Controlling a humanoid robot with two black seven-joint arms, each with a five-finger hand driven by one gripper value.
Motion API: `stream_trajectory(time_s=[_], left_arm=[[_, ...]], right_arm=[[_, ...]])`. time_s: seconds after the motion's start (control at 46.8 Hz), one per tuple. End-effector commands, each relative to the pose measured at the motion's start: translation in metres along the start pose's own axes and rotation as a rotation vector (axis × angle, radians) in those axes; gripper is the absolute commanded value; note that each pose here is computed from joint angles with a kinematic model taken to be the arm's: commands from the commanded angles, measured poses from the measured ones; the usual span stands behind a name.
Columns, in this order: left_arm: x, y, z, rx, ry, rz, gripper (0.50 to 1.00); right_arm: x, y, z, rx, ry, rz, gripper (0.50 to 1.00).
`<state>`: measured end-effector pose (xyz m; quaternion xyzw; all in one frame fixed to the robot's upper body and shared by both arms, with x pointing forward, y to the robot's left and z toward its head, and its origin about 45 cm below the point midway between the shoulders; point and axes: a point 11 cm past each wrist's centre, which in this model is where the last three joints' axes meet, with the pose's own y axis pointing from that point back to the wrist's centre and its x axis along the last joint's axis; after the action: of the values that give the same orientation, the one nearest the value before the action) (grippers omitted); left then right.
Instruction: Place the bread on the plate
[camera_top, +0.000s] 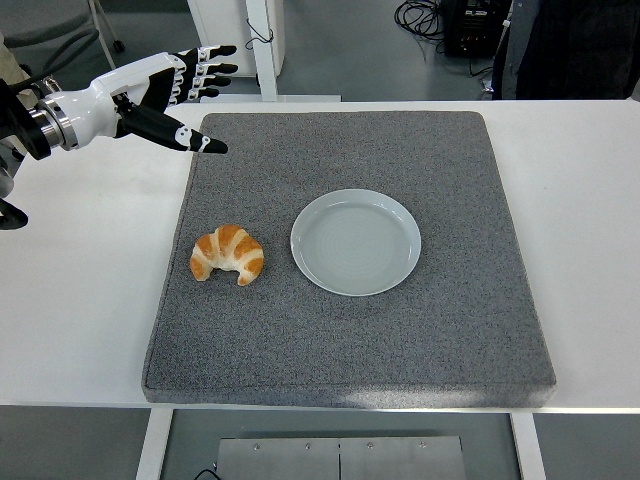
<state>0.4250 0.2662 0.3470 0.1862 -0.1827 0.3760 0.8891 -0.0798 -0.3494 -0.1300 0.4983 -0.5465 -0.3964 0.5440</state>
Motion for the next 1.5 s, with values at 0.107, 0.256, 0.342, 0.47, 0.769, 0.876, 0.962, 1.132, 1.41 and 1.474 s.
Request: stream_trajectory(time_s=[0.107, 0.256, 0.342, 0.47, 0.769, 0.876, 0.962, 1.132, 1.41, 1.474], left_arm=[[-0.007, 0.008, -0.008, 0.044, -0.12, -0.056, 0.992], [-0.011, 0.013, -0.018, 0.084, -0.205, -0.083, 0.99], [-0.013, 0.016, -0.018, 0.088, -0.23, -0.097, 0.989], [-0.018, 0.019, -0.025, 0.104, -0.256, -0.114, 0.989], [-0.037, 0.025, -0.054, 0.169, -0.34, -0.166, 0.981], [-0.044, 0.023, -0.06, 0.172, -0.352, -0.174, 0.977], [-0.047, 0.02, -0.063, 0.173, -0.373, -0.165, 0.957], [-0.064, 0.012, -0.074, 0.167, -0.389, -0.163, 0.952], [-0.081, 0.003, -0.084, 0.163, -0.365, -0.178, 0.958], [-0.082, 0.002, -0.09, 0.177, -0.376, -0.173, 0.958]], right_arm=[[0.0, 0.0, 0.0, 0.0, 0.0, 0.0, 1.0], [0.0, 0.0, 0.001, -0.001, 0.0, 0.0, 1.0], [0.0, 0.0, 0.0, 0.0, 0.0, 0.0, 1.0], [0.0, 0.0, 0.001, -0.001, 0.0, 0.0, 1.0], [0.0, 0.0, 0.001, -0.001, 0.0, 0.0, 1.0], [0.0, 0.0, 0.0, 0.0, 0.0, -0.001, 1.0], [0.0, 0.0, 0.001, -0.001, 0.0, -0.001, 1.0], [0.0, 0.0, 0.0, 0.0, 0.0, 0.0, 1.0], [0.0, 0.0, 0.001, -0.001, 0.0, -0.001, 1.0], [0.0, 0.0, 0.001, -0.001, 0.0, 0.0, 1.0]])
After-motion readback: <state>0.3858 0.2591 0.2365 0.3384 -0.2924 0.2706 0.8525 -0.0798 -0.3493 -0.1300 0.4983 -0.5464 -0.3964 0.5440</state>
